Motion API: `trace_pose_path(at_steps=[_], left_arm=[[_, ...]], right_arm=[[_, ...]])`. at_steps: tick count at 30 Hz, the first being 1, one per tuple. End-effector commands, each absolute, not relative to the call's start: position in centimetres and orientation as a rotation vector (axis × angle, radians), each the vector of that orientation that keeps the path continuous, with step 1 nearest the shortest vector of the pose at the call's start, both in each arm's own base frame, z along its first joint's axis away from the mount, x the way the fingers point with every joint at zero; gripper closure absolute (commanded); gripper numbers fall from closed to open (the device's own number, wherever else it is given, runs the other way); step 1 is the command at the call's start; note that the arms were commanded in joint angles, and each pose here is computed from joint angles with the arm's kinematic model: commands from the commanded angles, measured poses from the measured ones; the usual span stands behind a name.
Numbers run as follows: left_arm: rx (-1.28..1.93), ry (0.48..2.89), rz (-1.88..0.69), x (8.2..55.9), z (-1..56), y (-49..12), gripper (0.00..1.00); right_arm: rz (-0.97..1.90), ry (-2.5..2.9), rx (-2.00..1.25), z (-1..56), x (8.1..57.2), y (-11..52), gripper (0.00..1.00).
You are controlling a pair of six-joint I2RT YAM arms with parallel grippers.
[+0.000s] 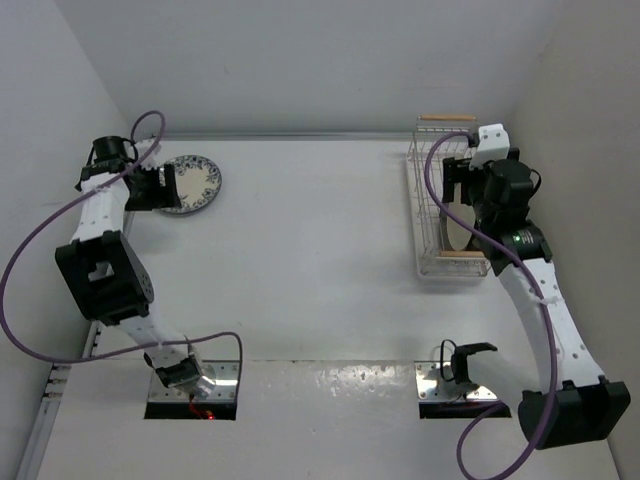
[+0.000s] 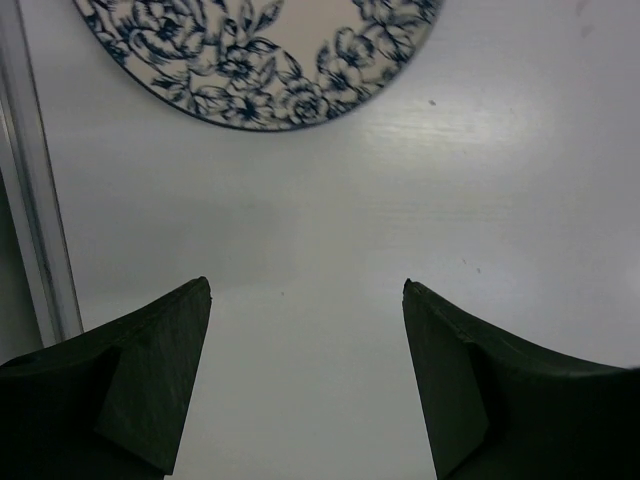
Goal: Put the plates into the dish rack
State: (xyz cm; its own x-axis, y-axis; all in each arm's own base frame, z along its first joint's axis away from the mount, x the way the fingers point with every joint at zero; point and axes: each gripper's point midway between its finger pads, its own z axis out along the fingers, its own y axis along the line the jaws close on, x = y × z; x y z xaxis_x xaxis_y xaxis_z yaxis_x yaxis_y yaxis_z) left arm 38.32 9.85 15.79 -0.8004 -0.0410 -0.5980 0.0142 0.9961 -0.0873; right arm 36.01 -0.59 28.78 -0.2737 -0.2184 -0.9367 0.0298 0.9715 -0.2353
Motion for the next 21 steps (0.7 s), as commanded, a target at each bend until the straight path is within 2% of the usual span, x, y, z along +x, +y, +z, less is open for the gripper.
trace_pose_path(at_steps=[1,8,9,12,19,21], left_arm=[[-0.217,2.455,-0.134,42.0,14.4,12.9,0.18],[-0.451,2.44,-0.163,48.3,10.1,18.7,0.2],[-0.466,2.475,-0.178,48.7,7.8,18.9,0.2],[-0.483,2.481,-0.232,50.1,5.6,19.4,0.2],[-0.471,2.489,-0.248,52.0,2.7,20.2,0.2],[-0.473,2.5,-0.266,52.3,1.4,20.2,0.23]], right_arm=[[-0.185,1.703,-0.161,33.0,36.1,0.9,0.15],[-0.184,1.652,-0.182,34.1,36.6,1.5,0.13],[-0.188,1.667,-0.187,33.6,37.1,1.5,0.13],[-0.155,1.679,-0.183,33.5,38.5,2.2,0.13],[-0.076,1.62,-0.259,35.3,41.6,5.8,0.13],[-0.069,1.63,-0.3,34.9,42.7,7.2,0.13]])
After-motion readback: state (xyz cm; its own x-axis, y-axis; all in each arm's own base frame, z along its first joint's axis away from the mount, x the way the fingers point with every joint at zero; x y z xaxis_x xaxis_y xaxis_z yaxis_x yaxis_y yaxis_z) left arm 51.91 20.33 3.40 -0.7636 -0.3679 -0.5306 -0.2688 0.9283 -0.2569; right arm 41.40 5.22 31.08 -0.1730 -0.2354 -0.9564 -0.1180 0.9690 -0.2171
